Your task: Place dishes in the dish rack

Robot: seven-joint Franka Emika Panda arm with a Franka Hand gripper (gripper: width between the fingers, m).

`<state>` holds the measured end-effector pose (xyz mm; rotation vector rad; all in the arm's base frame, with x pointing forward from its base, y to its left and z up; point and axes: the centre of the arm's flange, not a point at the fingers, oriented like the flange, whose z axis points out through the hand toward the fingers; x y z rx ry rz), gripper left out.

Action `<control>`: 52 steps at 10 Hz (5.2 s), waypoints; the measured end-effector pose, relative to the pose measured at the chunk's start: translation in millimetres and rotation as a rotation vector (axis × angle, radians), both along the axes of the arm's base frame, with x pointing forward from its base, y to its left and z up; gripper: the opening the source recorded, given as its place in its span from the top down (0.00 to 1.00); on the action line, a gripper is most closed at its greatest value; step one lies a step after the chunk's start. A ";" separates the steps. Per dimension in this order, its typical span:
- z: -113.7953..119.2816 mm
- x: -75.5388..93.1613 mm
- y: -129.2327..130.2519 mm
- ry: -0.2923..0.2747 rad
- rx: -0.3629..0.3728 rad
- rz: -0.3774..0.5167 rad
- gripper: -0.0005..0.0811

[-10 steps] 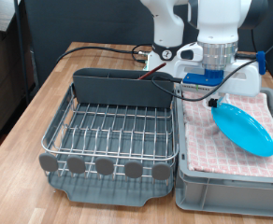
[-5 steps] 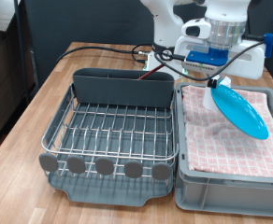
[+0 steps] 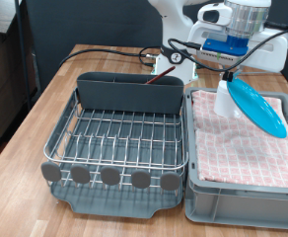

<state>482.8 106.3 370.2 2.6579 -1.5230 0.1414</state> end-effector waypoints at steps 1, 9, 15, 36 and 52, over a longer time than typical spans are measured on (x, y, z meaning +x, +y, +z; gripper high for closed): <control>1.3 -0.6 -7.5 0.029 -0.068 0.028 0.97; 64.5 10.6 -118.4 0.138 -0.548 0.079 0.97; 61.1 14.3 -164.1 0.119 -0.716 0.112 0.97; -17.3 35.0 -257.0 0.114 -0.855 0.169 0.97; 39.3 34.3 -249.5 0.167 -0.866 0.171 0.97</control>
